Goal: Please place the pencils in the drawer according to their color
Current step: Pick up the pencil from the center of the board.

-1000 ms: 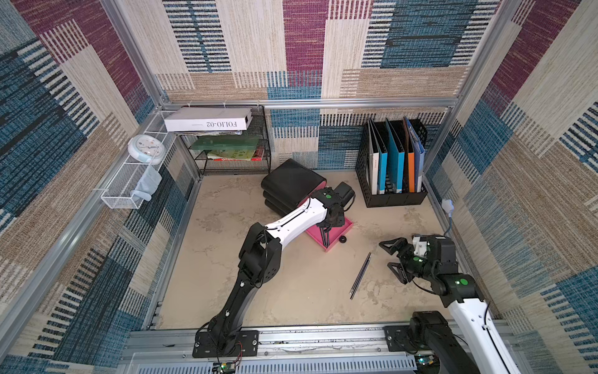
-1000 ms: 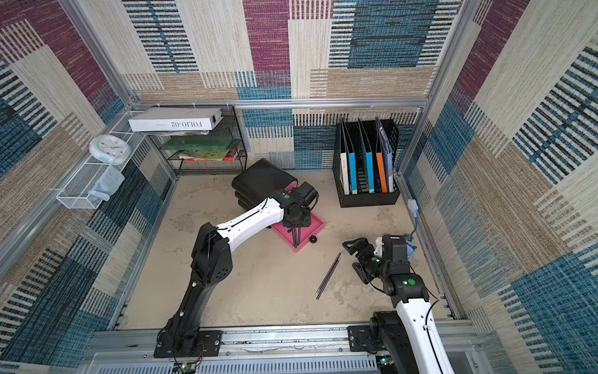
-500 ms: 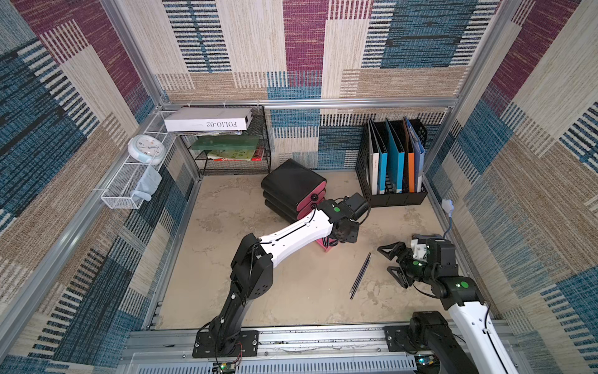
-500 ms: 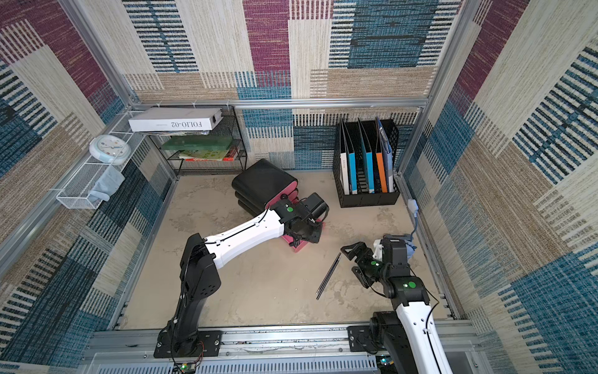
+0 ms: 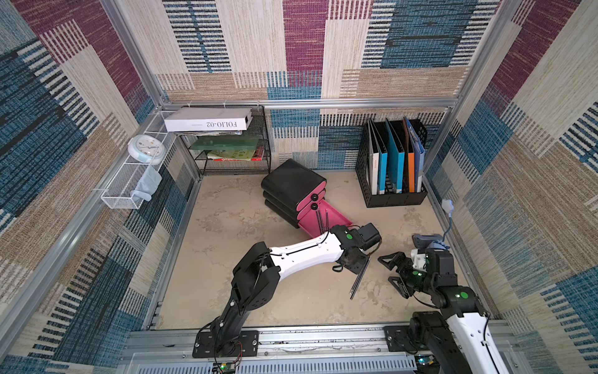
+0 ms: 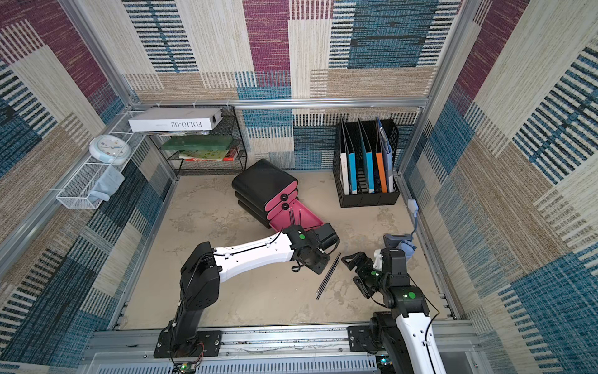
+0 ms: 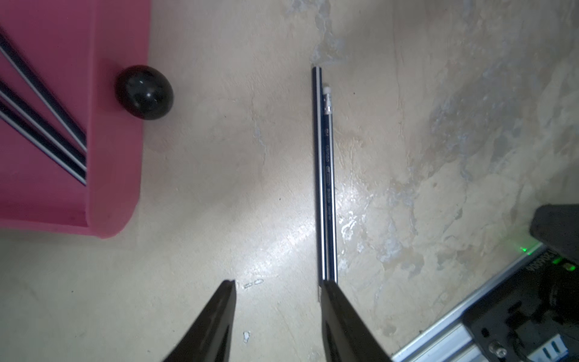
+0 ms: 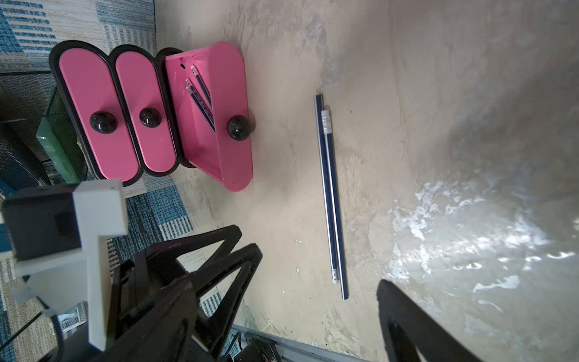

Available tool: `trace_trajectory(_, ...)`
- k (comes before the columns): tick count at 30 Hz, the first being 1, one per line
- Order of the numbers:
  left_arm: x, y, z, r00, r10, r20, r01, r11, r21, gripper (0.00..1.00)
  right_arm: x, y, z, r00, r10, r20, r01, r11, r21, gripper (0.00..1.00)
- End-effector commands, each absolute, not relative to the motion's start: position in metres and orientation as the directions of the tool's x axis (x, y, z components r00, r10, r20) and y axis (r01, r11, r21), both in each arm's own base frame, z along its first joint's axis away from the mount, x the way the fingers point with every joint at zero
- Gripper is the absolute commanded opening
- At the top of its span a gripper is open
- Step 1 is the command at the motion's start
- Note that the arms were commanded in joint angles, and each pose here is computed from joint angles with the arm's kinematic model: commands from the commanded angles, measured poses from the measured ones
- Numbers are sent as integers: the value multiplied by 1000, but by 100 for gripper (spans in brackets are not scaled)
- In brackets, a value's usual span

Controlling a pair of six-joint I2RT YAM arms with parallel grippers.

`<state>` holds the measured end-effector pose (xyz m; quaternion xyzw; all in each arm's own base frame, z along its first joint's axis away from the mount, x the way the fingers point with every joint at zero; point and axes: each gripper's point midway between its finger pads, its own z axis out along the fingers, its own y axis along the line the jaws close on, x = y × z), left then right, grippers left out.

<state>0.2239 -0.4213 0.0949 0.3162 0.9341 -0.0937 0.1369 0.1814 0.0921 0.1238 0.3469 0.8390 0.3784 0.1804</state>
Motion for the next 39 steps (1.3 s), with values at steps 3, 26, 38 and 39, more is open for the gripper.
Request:
trace_trajectory(3, 210, -430, 83, -720, 621, -308, 670, 738, -77, 50, 178, 91, 119, -695, 718, -39, 455, 481, 750, 93)
trace_trajectory(26, 201, -435, 38, -695, 677, -241, 700, 714, -12, 49, 177, 90, 115, -686, 727, -34, 466, 476, 746, 93)
trace_trajectory(38, 212, -432, 30, -701, 673, -237, 688, 726, 28, 47, 178, 89, 115, -685, 728, -36, 466, 476, 746, 93)
trace_trajectory(39, 212, -431, 29, -701, 673, -236, 687, 726, 32, 47, 178, 90, 115, -686, 727, -35, 466, 475, 747, 93)
